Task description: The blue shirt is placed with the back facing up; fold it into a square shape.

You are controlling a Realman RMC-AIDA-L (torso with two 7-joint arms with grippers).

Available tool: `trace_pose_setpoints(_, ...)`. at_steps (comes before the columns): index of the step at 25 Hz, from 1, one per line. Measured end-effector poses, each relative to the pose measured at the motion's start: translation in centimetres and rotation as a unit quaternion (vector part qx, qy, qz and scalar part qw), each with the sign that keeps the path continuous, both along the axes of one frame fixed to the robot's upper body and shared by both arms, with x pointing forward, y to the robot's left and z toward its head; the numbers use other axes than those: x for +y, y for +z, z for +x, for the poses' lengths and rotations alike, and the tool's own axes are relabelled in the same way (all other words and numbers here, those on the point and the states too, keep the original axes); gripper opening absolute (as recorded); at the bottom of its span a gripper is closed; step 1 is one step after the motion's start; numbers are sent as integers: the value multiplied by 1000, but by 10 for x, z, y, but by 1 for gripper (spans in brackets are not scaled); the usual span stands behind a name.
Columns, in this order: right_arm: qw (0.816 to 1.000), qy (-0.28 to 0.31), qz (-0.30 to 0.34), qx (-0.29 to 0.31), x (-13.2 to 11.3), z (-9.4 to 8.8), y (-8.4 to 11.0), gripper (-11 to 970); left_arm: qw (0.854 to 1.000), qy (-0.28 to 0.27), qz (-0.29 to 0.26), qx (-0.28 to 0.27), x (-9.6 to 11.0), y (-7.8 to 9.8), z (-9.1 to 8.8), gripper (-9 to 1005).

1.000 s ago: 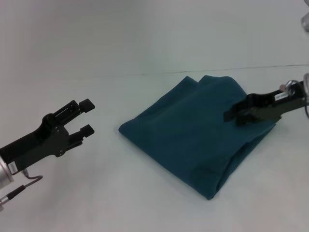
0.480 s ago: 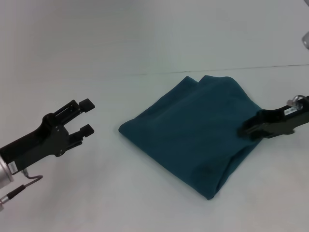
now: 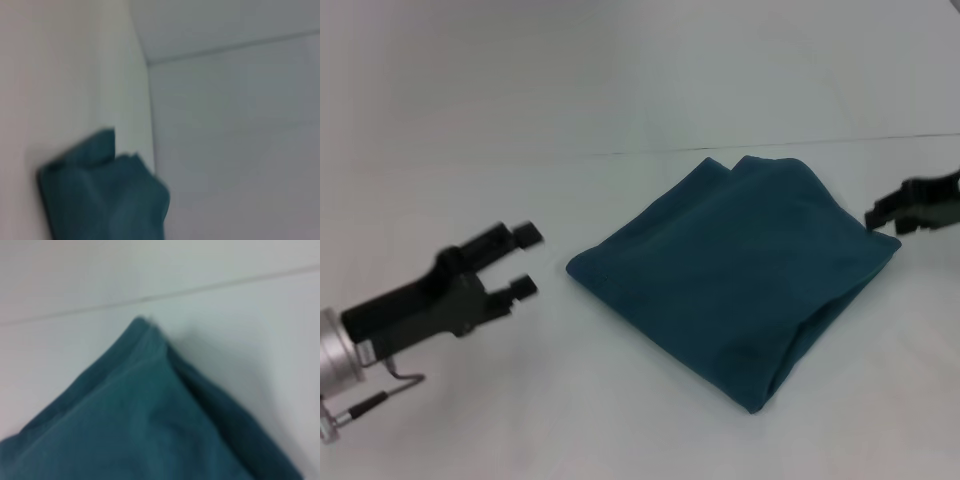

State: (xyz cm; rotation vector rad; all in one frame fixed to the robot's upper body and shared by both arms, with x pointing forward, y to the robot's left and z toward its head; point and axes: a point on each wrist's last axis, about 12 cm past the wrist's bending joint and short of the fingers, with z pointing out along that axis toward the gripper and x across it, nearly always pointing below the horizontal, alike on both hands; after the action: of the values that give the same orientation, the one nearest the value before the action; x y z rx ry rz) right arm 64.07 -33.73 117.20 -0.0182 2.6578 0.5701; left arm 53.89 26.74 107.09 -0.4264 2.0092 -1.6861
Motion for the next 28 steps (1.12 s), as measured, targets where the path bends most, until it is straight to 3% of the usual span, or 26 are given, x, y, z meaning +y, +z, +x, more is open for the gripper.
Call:
trace_pose_setpoints(4, 1000, -13, -6, -22, -11, 4, 20, 483, 998, -51, 15, 32, -27, -4, 3, 920)
trace_pose_setpoints(7, 999, -17, -2, -28, -15, 8, 31, 483, 995, -77, 29, 50, -59, -9, 12, 920)
trace_pose_setpoints(12, 1000, -12, 0, -28, -13, 10, 38, 483, 990, -106, 46, 79, -93, -14, 22, 919)
trace_pose_setpoints(28, 999, -14, -4, -31, -16, 11, 43, 482, 971, -159, 56, 167, -113, -38, -7, 919)
